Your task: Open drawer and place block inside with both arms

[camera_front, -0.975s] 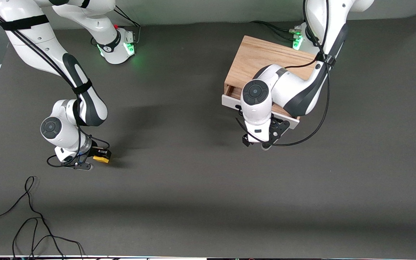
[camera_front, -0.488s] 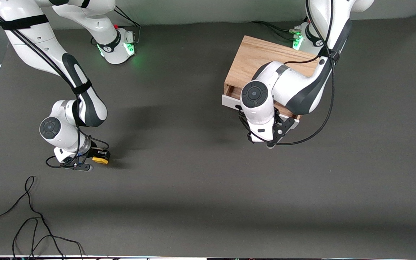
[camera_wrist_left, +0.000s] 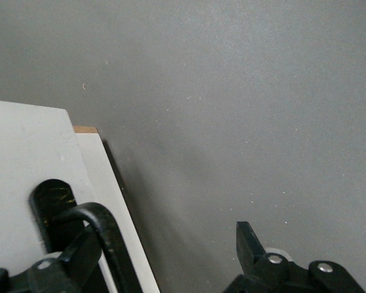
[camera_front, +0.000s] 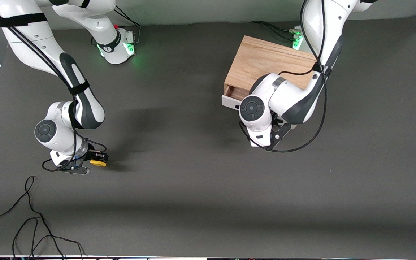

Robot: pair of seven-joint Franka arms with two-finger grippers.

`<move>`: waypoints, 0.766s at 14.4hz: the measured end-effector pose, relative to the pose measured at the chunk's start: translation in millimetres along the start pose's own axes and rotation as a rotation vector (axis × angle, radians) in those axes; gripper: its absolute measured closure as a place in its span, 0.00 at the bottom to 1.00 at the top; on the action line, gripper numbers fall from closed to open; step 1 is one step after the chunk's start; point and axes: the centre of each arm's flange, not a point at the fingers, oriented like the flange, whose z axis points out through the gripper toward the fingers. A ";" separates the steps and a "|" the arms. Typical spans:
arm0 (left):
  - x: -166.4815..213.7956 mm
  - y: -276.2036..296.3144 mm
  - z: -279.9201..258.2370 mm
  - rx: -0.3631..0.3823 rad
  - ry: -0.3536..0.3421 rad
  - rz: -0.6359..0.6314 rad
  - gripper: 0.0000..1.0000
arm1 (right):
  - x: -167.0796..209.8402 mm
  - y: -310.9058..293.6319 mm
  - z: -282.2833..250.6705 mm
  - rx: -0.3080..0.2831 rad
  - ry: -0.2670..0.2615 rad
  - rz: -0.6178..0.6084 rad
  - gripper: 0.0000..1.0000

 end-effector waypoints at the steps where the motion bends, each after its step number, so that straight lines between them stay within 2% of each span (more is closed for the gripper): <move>1: 1.4 0.3 0.0 -0.003 -0.014 0.008 0.03 | 0.5 -0.1 -0.5 0.000 0.001 0.000 0.45; 5: 5.9 2.7 -0.8 -0.027 -0.042 0.003 0.02 | 6.0 -1.4 -8.7 0.000 -0.009 -0.002 0.45; 11: 11.6 10.6 -15.3 -0.108 -0.025 -0.002 0.02 | 32.2 -7.4 -51.6 -0.001 -0.044 -0.007 0.45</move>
